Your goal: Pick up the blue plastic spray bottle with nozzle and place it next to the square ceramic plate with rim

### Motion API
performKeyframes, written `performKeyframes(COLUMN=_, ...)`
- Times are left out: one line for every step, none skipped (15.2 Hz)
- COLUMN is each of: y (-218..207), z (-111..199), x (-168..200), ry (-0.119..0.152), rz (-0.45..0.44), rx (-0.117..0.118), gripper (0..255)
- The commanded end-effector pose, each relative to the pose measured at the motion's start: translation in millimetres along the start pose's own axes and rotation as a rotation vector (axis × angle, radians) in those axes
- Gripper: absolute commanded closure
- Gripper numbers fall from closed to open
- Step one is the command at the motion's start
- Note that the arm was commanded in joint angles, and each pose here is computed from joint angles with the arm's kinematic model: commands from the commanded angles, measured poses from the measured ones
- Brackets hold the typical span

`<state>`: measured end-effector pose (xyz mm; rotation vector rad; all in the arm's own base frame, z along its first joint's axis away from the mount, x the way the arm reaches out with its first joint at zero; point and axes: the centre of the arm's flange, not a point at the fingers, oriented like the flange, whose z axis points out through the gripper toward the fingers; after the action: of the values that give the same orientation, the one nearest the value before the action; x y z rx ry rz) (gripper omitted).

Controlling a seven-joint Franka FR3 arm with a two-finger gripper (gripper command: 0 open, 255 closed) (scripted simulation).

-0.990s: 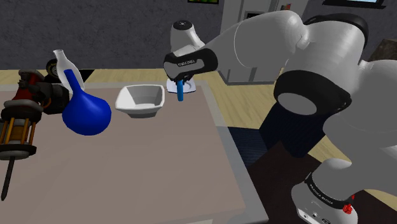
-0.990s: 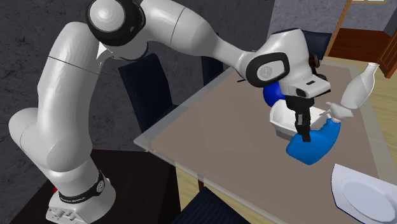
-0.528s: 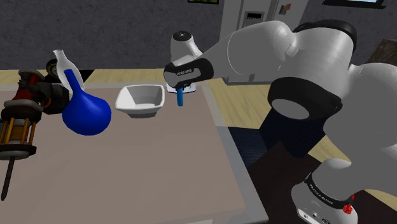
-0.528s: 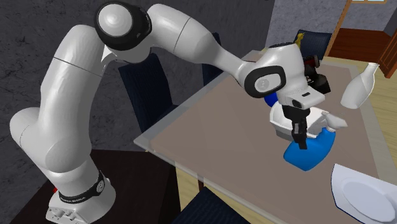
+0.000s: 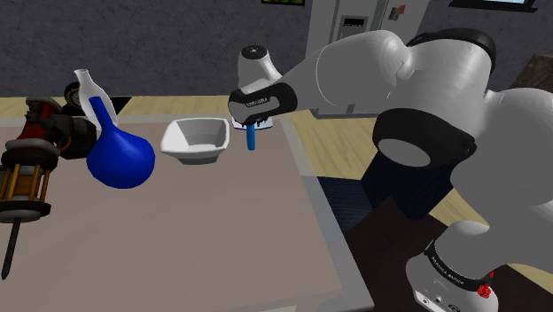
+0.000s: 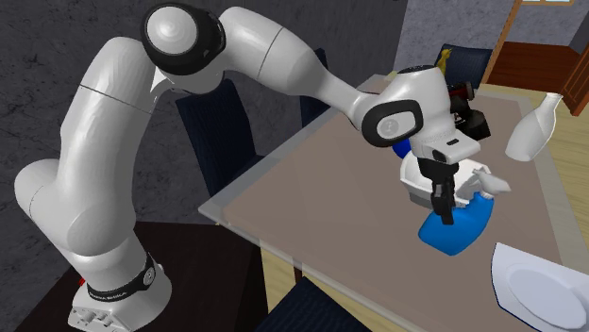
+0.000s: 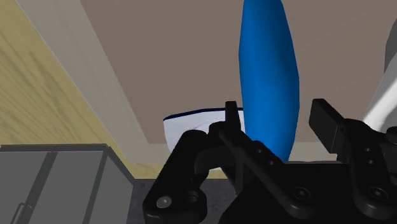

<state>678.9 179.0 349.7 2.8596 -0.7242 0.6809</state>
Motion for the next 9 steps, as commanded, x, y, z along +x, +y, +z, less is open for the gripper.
performKeyframes(y=0.0, z=0.0, x=0.0, ry=0.000, rz=0.000, rx=0.000, gripper=0)
performKeyframes(y=0.0, z=-0.1, x=0.1, ry=0.000, rz=0.000, rx=0.000, gripper=0)
performKeyframes(y=0.0, z=-0.1, x=0.1, ry=0.000, rz=0.000, rx=0.000, gripper=0)
performKeyframes(y=0.0, z=-0.1, x=0.1, ry=0.000, rz=0.000, rx=0.000, gripper=0)
performKeyframes(y=0.0, z=-0.1, x=0.1, ry=0.000, rz=0.000, rx=0.000, gripper=0)
performKeyframes(y=0.0, z=-13.3, x=0.0, ry=0.000, rz=0.000, rx=0.000, gripper=0)
performKeyframes(y=0.0, z=-26.5, x=0.0, ry=0.000, rz=0.000, rx=0.000, gripper=0)
performKeyframes(y=0.0, z=-39.7, x=0.0, ry=0.000, rz=0.000, rx=0.000, gripper=0)
performKeyframes(y=0.0, z=-50.1, x=0.0, ry=0.000, rz=0.000, rx=0.000, gripper=0)
